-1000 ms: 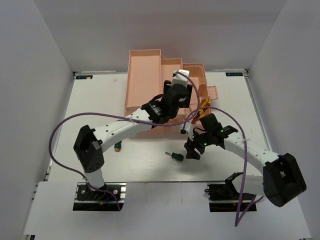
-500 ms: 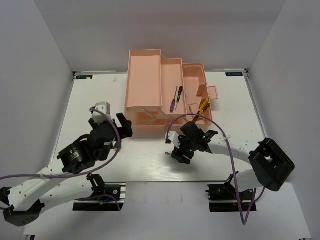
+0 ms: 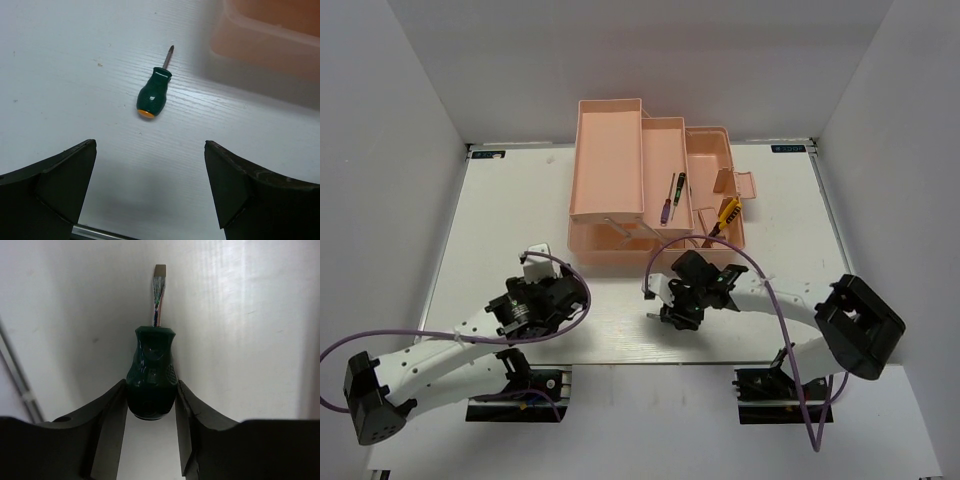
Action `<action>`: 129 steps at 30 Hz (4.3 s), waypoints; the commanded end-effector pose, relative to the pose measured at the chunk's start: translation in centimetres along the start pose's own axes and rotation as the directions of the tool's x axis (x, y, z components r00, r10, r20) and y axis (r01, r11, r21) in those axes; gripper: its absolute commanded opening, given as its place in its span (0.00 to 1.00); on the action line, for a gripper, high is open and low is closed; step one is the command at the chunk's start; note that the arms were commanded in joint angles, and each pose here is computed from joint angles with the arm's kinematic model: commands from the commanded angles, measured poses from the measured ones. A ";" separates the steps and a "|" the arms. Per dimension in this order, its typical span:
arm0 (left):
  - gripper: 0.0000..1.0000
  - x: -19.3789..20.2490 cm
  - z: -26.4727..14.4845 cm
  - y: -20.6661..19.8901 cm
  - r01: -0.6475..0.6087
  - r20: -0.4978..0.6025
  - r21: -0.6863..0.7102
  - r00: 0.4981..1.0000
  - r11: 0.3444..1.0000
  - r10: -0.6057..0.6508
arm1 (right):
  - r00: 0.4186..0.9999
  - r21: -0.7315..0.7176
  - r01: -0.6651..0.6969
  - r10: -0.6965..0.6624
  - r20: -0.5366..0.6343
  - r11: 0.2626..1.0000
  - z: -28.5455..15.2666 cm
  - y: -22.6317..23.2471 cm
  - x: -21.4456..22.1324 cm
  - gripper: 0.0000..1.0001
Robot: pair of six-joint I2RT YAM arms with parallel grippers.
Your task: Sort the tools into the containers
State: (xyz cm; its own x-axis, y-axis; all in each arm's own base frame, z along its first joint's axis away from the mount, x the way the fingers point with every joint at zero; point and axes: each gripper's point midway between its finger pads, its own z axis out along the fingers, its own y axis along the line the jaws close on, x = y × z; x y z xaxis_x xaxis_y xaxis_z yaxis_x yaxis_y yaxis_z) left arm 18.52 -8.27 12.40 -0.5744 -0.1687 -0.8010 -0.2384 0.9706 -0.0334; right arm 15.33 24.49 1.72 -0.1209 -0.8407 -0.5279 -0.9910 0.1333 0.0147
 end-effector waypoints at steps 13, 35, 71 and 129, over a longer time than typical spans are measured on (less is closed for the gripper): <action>1.00 3.7 3.9 -0.3 0.044 -0.026 -0.086 0.999 0.995 -0.046 | 0.932 -0.202 0.235 -0.161 0.326 0.951 -16.0 4.2 -14.9 0.00; 0.94 3.3 5.4 -1.2 -0.052 -0.015 -0.081 0.999 0.995 0.051 | 0.860 0.451 -0.263 -0.004 0.510 0.853 -15.4 -19.6 -30.7 0.28; 0.77 3.7 9.7 0.1 0.010 -0.184 -0.100 0.983 0.995 -0.028 | 0.678 0.188 -0.589 0.354 0.645 0.786 -26.7 -15.1 -13.9 0.83; 0.00 -26.5 0.1 -15.6 0.056 0.294 0.507 0.927 0.860 -0.234 | 0.890 -0.084 -0.087 0.115 0.442 0.993 -15.4 -5.3 -4.6 0.63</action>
State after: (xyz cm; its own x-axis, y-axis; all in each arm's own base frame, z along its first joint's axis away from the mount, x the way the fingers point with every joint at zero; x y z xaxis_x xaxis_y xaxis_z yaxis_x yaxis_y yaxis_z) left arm 35.61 -18.09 32.04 -0.2876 -0.3425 -0.8944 0.1246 0.9126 -0.3895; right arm 19.77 19.17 16.12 -0.3456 -0.4914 -0.7994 -0.9373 0.2215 0.2691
